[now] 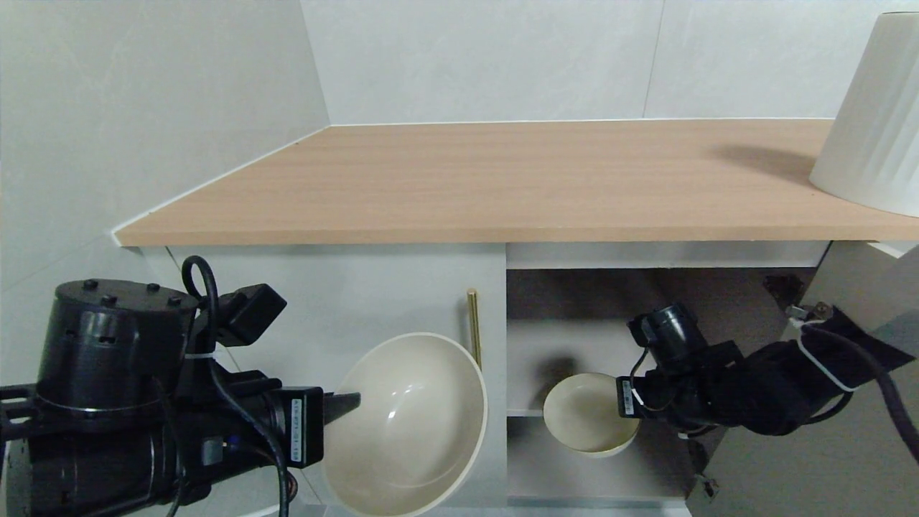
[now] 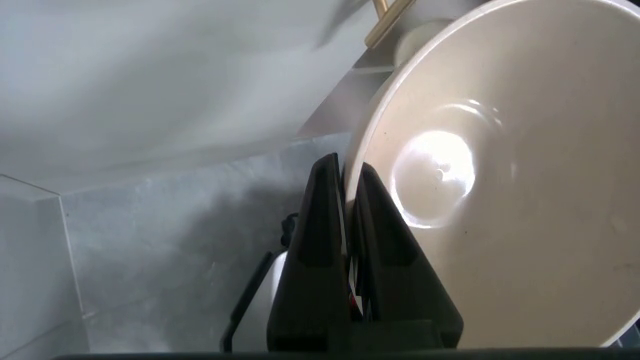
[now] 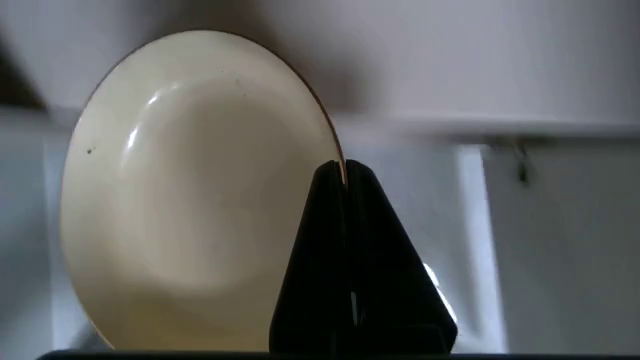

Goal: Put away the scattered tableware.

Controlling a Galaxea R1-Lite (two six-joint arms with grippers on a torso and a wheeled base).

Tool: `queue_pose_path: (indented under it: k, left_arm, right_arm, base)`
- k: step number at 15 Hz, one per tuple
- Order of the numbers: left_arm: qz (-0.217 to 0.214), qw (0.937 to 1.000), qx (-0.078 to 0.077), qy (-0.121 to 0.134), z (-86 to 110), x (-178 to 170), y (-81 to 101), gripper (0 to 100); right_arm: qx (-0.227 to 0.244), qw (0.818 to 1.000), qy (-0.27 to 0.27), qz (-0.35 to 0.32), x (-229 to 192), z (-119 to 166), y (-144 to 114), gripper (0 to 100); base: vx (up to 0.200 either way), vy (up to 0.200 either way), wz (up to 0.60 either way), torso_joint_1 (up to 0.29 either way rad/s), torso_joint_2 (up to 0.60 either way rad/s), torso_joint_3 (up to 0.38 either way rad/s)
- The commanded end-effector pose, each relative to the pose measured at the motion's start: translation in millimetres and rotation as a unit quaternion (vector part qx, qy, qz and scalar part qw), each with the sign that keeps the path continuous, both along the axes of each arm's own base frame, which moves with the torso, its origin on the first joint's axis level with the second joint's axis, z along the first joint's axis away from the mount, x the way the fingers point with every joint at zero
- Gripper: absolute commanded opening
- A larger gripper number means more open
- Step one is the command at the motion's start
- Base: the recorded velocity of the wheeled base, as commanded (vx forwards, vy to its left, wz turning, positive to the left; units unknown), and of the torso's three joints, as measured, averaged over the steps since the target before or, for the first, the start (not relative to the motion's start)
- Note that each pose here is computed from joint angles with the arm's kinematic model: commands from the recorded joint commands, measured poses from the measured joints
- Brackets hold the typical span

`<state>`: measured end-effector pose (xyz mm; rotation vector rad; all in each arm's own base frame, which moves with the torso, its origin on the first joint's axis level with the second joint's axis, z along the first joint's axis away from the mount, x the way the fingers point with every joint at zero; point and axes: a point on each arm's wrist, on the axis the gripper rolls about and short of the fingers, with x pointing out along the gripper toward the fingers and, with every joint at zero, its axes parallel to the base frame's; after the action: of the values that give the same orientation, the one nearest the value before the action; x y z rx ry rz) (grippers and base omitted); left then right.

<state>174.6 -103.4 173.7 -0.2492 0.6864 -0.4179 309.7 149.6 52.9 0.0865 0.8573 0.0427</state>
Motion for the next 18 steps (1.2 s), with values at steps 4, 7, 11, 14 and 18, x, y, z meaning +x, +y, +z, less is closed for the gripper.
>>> queue_pose_path:
  k: [4, 7, 11, 14, 18]
  left_arm:
    - [0.000, 1.0000, 0.000, 0.001, -0.3, 0.3, -0.2, 0]
    - [0.000, 1.0000, 0.000, 0.001, -0.3, 0.3, -0.2, 0]
    - [0.000, 1.0000, 0.003, 0.005, -2.3, 1.3, -0.8, 0]
    - [0.000, 1.0000, 0.003, 0.006, -2.6, 1.5, -0.9, 0]
    - [0.000, 1.0000, 0.003, 0.006, -2.6, 1.5, -0.9, 0]
  right_arm:
    - [-0.021, 0.996, -0.028, -0.087, 40.1, -47.6, -12.3, 0]
    - [-0.018, 0.993, -0.032, -0.110, 49.1, -51.8, -18.4, 0]
    - [-0.026, 0.990, -0.043, -0.135, 59.1, -54.7, -22.5, 0]
    - [-0.037, 0.984, -0.058, -0.166, 67.7, -58.3, -23.9, 0]
    - [-0.025, 0.981, -0.067, -0.179, 72.1, -56.2, -23.1, 0]
  base:
    - [0.000, 0.000, 0.00, 0.000, 0.00, 0.000]
    - [0.000, 0.000, 0.00, 0.000, 0.00, 0.000]
    - [0.000, 0.000, 0.00, 0.000, 0.00, 0.000]
    - [0.000, 0.000, 0.00, 0.000, 0.00, 0.000]
    - [0.000, 0.000, 0.00, 0.000, 0.00, 0.000]
